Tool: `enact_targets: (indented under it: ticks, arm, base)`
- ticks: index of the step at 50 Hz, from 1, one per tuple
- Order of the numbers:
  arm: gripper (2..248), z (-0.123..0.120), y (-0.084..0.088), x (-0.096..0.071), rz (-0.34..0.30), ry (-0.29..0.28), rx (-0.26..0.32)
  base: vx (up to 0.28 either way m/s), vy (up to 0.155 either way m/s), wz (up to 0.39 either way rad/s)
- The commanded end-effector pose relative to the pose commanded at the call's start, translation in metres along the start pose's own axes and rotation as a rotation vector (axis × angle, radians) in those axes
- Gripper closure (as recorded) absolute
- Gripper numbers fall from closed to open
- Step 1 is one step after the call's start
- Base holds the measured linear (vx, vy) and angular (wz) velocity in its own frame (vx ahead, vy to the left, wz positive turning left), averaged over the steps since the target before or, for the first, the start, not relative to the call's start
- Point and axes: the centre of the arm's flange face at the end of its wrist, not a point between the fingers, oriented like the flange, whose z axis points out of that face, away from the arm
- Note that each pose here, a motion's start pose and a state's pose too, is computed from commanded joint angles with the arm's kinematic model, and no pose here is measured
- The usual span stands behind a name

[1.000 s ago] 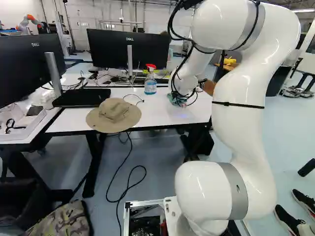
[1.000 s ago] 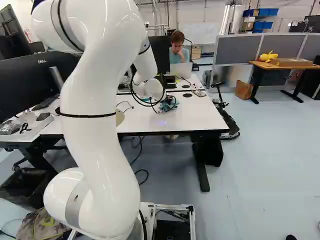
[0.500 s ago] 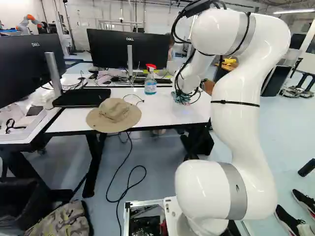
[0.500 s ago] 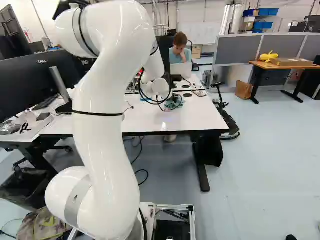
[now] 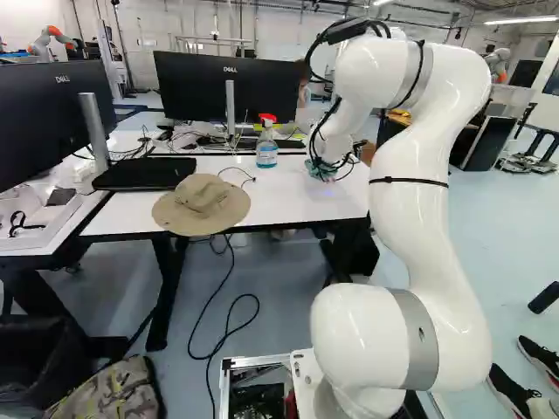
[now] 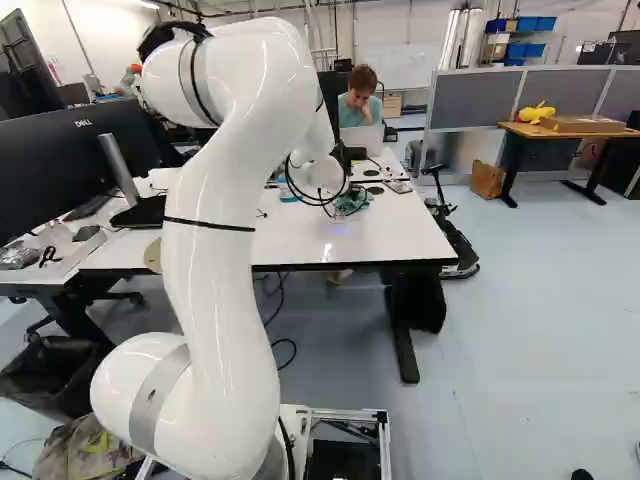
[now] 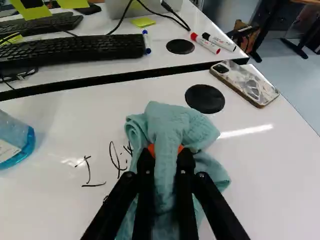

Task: Clean the table with the green towel

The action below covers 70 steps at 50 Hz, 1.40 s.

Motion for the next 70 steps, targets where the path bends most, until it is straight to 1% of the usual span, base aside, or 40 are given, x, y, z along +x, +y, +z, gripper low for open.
enact_targets:
  ticks: [14, 30, 42, 49, 61, 70]
  arm:
    - [201, 0.010, -0.021, 0.006, -0.019, 0.011, 0.025]
    - [201, 0.003, -0.047, 0.003, -0.042, 0.006, 0.056]
    - [201, -0.011, -0.063, -0.005, -0.058, -0.007, 0.075]
    - [201, -0.021, -0.069, -0.010, -0.064, -0.016, 0.084]
    - [201, -0.040, -0.076, -0.021, -0.074, -0.033, 0.095]
    - [201, -0.055, -0.078, -0.030, -0.077, -0.045, 0.099]
  base:
    - [0.000, 0.000, 0.000]
    - [0.000, 0.000, 0.000]
    - [0.000, 0.000, 0.000]
    - [0.000, 0.000, 0.000]
    - [0.000, 0.000, 0.000]
    - [0.000, 0.000, 0.000]
